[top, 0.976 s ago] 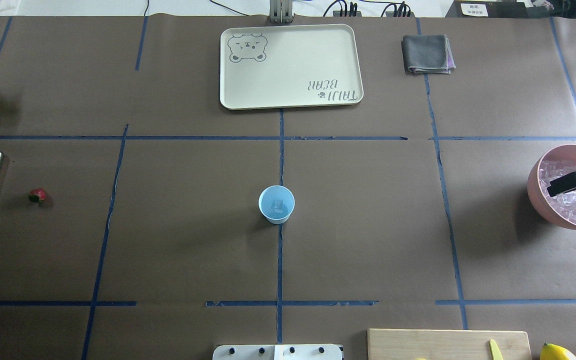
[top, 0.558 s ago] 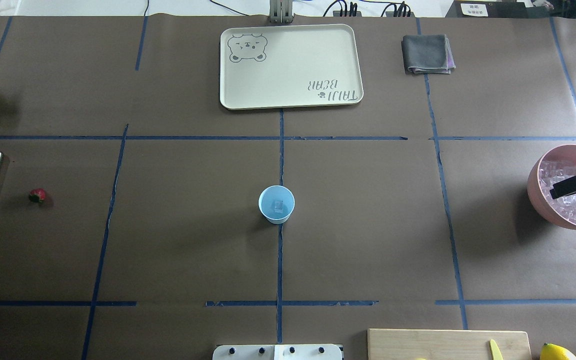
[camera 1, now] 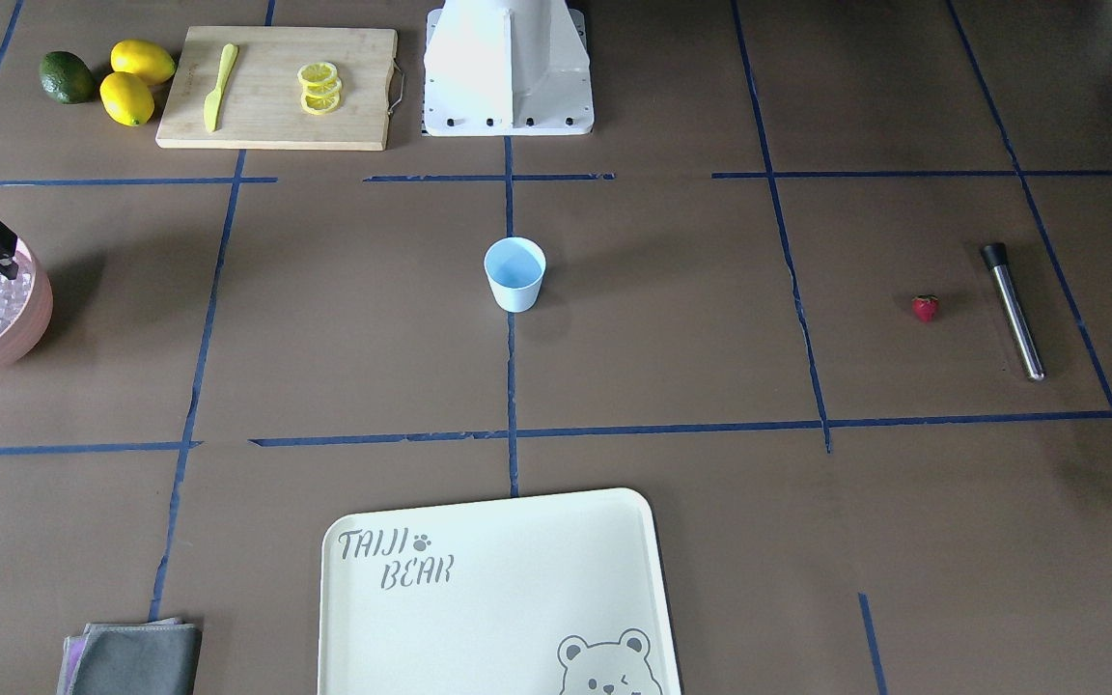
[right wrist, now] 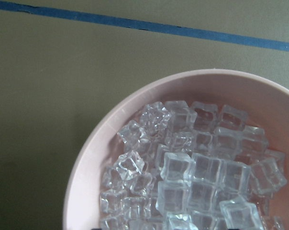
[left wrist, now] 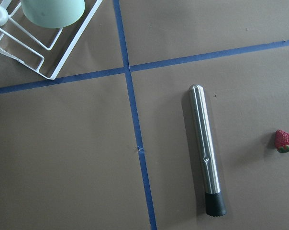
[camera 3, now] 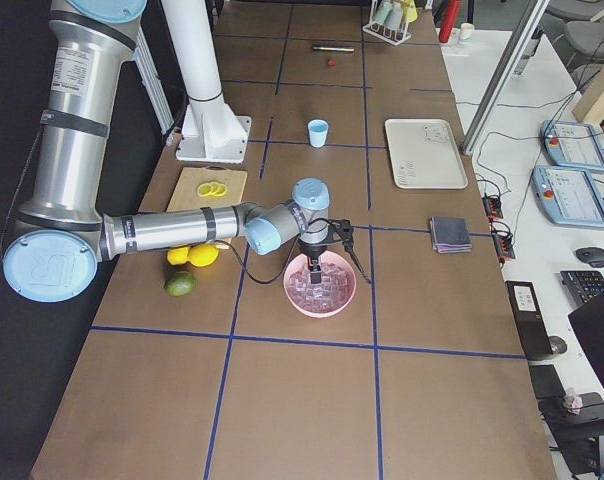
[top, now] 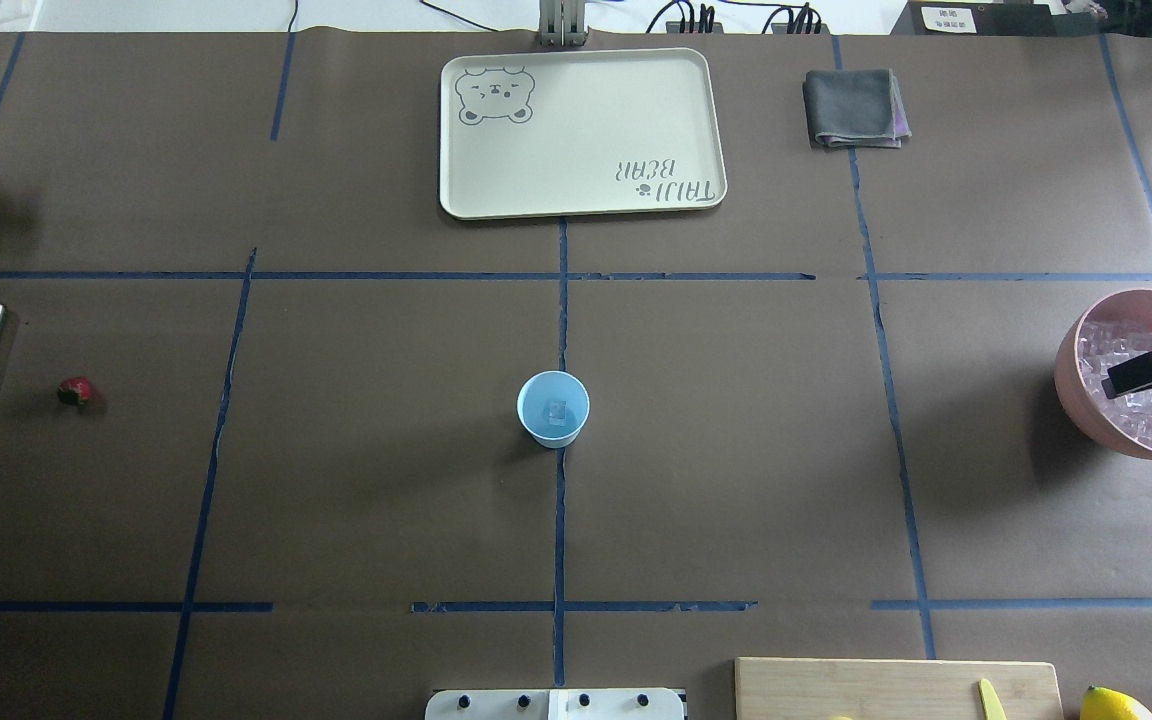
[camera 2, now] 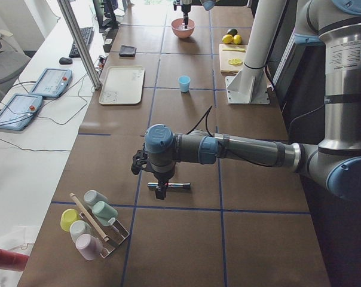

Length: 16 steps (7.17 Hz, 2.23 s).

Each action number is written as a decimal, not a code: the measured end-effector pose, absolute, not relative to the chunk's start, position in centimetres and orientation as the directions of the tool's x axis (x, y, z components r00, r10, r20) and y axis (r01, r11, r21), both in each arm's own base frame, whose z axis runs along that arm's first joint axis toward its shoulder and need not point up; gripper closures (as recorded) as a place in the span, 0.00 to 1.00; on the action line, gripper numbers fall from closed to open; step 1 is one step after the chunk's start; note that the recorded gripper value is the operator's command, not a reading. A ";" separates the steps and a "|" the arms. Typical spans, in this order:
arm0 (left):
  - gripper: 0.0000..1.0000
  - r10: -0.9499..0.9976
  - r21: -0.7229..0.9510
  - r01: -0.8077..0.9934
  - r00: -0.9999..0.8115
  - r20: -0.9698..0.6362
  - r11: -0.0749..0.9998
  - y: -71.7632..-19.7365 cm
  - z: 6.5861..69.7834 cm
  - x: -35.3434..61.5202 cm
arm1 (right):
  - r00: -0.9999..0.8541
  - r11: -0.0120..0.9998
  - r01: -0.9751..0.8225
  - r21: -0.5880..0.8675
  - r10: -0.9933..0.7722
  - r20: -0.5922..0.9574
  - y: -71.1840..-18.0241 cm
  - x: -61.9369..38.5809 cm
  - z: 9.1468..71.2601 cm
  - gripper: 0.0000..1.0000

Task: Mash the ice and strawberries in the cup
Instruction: 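Lower the right gripper into the bowl and grasp another ice cube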

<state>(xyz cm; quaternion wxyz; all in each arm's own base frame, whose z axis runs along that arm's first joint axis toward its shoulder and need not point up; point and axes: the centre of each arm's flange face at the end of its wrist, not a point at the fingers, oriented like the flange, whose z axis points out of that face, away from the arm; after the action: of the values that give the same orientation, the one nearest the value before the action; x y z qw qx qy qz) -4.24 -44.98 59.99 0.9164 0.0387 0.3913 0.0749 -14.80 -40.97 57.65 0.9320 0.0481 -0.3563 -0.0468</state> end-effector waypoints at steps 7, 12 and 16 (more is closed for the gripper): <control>0.00 0.166 0.127 -0.108 0.682 -0.712 0.986 -45.0 60.1 -4.2 | 0.743 0.991 0.080 0.109 -0.132 0.656 -40.7 -15.9 58.6 0.26; 0.00 0.167 0.127 -0.108 0.682 -0.712 0.986 -45.0 60.0 -4.2 | 0.748 0.992 0.082 0.098 -0.126 0.651 -40.5 -15.8 59.1 0.79; 0.00 0.170 0.130 -0.109 0.682 -0.711 0.985 -45.0 60.0 -4.2 | 0.747 0.992 0.084 0.092 -0.124 0.653 -40.2 -15.5 59.4 0.97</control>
<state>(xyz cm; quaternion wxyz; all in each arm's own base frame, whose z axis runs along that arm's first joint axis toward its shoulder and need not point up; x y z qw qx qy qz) -4.16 -45.00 59.99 0.9163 0.0387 0.3913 0.0760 -15.55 -40.17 59.39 0.9343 0.0285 -0.3510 -0.0554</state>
